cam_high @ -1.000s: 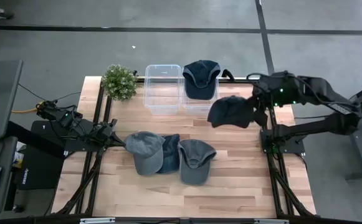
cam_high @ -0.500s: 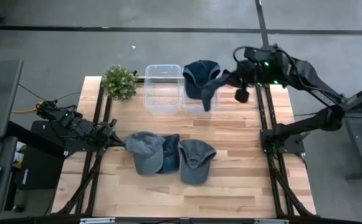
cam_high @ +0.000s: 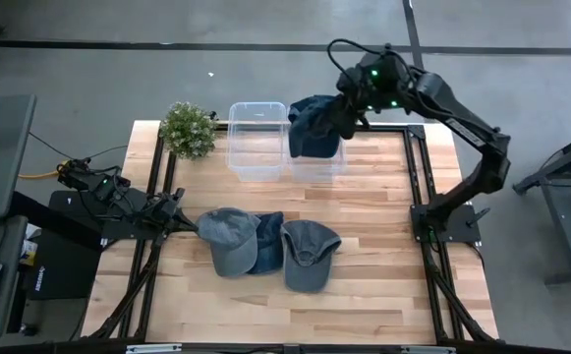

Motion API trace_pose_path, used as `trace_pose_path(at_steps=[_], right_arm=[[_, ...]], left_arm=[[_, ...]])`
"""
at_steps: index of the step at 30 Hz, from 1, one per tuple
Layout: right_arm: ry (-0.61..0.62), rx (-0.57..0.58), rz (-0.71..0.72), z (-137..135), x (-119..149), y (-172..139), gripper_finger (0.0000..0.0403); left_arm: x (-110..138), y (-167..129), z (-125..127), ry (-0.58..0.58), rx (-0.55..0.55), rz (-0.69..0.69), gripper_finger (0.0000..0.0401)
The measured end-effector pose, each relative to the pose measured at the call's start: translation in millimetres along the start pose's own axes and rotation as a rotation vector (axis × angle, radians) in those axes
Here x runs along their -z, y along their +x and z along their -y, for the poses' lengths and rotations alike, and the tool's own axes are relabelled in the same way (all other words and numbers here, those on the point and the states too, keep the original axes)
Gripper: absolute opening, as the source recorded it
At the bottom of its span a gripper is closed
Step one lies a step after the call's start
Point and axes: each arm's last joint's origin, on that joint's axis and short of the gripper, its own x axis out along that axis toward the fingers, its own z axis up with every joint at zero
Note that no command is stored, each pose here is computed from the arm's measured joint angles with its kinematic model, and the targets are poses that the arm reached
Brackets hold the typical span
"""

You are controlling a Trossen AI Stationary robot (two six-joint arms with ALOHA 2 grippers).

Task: Pick & Place hat
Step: Put the right blue cap into the right transparent bin

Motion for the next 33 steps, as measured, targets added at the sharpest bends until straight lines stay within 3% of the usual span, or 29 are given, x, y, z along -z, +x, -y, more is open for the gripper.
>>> trace_pose_path(at_steps=[11, 15, 20, 33], right_arm=[[0.188, -0.066, -0.001, 10.1, 0.1, 14.9, 0.0], [0.28, -0.153, -0.022, 14.6, 2.8, 13.7, 0.0], [0.374, -0.145, -0.088, 26.0, 10.3, 19.4, 0.0], [0.498, -0.208, -0.169, 49.0, 21.2, 45.7, 0.0]], left_arm=[[0.0, 0.0, 0.0, 0.0, 0.0, 0.0, 0.0], [0.1, 0.0, 0.0, 0.0, 0.0, 0.0, 0.0], [0.1, 0.1, 0.0, 0.0, 0.0, 0.0, 0.0], [0.1, 0.0, 0.0, 0.0, 0.0, 0.0, 0.0]])
